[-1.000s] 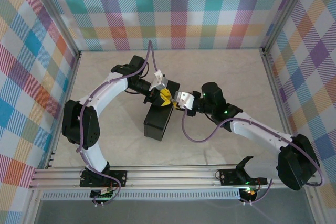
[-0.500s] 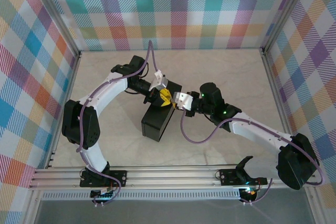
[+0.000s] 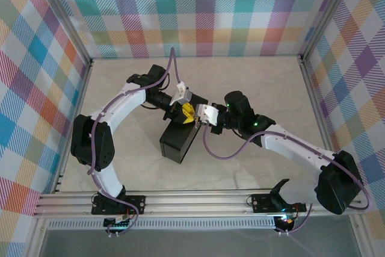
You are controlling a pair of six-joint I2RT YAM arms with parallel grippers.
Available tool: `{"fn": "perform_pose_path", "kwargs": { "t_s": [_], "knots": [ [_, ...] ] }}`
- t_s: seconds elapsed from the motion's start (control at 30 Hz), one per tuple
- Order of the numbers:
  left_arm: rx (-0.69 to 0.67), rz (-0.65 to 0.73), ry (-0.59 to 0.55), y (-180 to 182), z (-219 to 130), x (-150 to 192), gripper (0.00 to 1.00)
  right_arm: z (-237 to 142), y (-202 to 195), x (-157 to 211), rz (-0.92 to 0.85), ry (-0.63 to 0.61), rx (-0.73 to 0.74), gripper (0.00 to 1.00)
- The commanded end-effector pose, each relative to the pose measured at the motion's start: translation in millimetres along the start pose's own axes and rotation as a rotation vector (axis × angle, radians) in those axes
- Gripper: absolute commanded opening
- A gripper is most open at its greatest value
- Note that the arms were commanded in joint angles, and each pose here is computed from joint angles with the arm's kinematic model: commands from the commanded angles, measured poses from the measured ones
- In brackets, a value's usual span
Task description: Unlock a padlock with a key
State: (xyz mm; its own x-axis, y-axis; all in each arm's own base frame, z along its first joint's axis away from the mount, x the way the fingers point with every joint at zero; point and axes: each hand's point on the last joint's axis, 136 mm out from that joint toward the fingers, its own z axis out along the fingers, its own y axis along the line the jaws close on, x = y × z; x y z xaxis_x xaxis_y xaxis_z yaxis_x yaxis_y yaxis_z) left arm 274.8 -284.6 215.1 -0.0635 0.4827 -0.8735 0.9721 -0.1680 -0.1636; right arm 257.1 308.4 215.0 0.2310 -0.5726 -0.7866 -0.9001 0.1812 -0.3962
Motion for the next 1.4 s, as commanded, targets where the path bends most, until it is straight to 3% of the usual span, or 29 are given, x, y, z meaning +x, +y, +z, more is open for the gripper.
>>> {"fn": "perform_pose_path", "kwargs": {
  "t_s": [0.0,0.4,0.6,0.7,0.83,1.0,1.2,1.37],
  "knots": [
    [0.065,0.163,-0.164,-29,-8,-60,0.15,4,5,-46,0.045,-0.134,-0.066,0.00],
    [0.030,0.160,-0.122,-26,-7,-50,0.14,-2,6,-78,0.767,-0.148,-0.227,0.00],
    [0.006,0.166,-0.122,-22,-9,-49,0.15,-12,-10,-57,1.177,-0.114,-0.181,0.00],
    [0.003,0.172,-0.124,-23,-9,-50,0.15,-18,-25,-55,1.353,-0.178,-0.181,0.00],
    [0.001,0.179,-0.128,-23,-10,-52,0.16,-17,-30,-63,1.473,-0.180,-0.256,0.00],
    [-0.003,0.172,-0.123,-22,-9,-50,0.16,-8,-29,-66,1.652,-0.084,-0.346,0.00],
    [-0.016,0.166,-0.112,-19,-9,-48,0.16,4,-28,-49,1.970,-0.014,-0.386,0.00],
    [-0.021,0.163,-0.109,-19,-10,-48,0.16,3,-30,-29,2.101,0.031,-0.366,0.00]
  ]
}}
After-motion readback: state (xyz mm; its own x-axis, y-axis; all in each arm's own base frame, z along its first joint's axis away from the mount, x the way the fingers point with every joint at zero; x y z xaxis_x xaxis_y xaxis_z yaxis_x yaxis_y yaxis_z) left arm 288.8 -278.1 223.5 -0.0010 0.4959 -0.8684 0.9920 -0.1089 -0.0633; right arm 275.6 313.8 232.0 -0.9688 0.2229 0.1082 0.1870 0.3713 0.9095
